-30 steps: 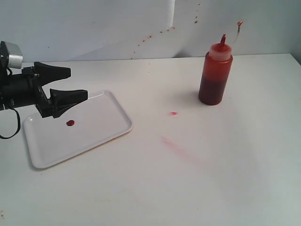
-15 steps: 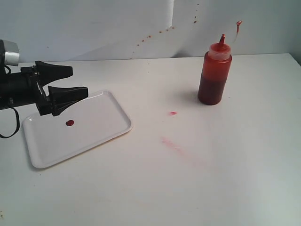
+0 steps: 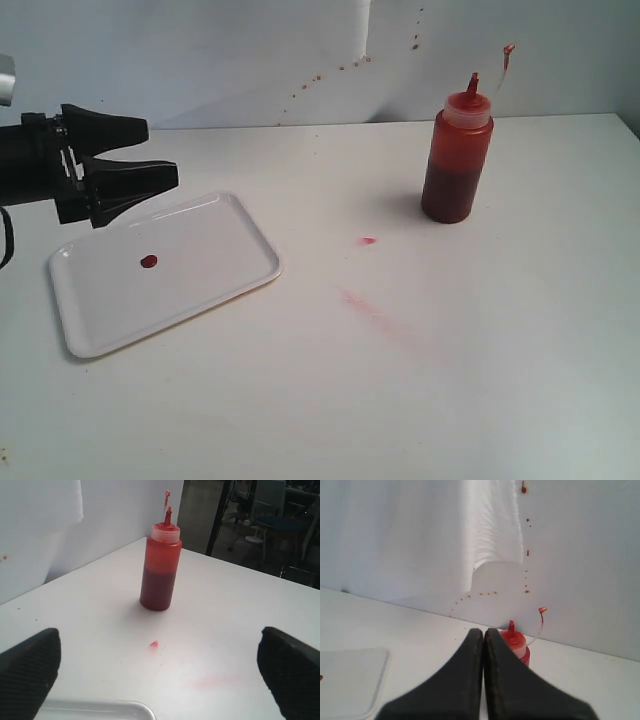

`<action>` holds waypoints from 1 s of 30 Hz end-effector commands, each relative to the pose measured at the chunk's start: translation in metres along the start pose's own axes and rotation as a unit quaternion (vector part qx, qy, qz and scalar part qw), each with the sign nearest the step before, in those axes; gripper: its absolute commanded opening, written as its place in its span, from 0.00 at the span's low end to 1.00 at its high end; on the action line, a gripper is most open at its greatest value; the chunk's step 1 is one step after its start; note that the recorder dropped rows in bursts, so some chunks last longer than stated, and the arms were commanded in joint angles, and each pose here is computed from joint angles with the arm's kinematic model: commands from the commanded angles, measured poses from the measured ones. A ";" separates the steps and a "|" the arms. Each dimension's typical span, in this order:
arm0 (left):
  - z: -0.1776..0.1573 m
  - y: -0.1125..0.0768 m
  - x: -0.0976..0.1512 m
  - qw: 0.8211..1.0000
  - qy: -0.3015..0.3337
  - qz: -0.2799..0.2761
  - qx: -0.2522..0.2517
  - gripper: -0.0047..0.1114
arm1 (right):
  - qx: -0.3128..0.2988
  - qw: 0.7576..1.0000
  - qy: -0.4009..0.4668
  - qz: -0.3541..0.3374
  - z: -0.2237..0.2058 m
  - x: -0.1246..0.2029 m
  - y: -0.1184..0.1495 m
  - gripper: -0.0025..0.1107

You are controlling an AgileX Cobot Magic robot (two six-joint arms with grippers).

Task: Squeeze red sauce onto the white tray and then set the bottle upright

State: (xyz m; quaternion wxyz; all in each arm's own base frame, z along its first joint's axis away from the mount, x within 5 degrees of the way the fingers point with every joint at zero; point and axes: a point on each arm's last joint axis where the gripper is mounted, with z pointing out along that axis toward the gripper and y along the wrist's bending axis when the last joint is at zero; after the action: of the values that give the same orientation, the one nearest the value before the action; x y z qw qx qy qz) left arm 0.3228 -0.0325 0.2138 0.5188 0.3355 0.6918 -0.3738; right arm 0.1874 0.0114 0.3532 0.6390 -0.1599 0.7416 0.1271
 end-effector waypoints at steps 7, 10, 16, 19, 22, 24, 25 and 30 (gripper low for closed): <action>0.001 -0.022 -0.023 0.999 0.001 0.024 0.028 0.50 | -0.067 0.997 -0.031 0.027 -0.001 0.029 0.016 0.02; 0.000 -0.024 -0.026 0.999 -0.002 0.028 0.027 0.19 | -0.066 0.997 -0.031 0.026 -0.001 0.029 0.016 0.02; 0.000 -0.025 -0.026 0.999 -0.001 0.021 0.028 0.04 | -0.065 0.997 -0.034 0.014 -0.001 0.029 0.016 0.02; -0.002 -0.027 -0.028 0.999 -0.004 0.022 0.027 0.04 | -0.065 0.997 -0.034 0.014 -0.001 0.029 0.016 0.02; -0.007 -0.039 -0.034 0.999 -0.020 0.027 0.019 0.04 | -0.059 0.997 -0.039 0.008 -0.004 0.027 0.017 0.02; -0.013 -0.050 -0.039 0.998 -0.035 0.043 0.010 0.04 | -0.047 0.998 -0.042 0.008 -0.006 0.027 0.017 0.02; -0.016 -0.056 -0.043 0.998 -0.049 0.050 0.004 0.04 | -0.030 0.999 -0.043 0.008 -0.008 0.027 0.016 0.02; -0.036 -0.086 -0.065 0.988 -0.141 0.046 -0.041 0.04 | 0.003 0.998 -0.047 0.038 -0.013 0.027 0.013 0.02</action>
State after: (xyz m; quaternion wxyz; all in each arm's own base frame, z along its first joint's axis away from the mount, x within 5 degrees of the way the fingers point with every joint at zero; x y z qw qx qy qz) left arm 0.2607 -0.0486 0.2810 0.6001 0.3231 0.6364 -0.3612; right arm 0.1681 0.0177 0.3283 0.6668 -0.1501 0.7147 0.1485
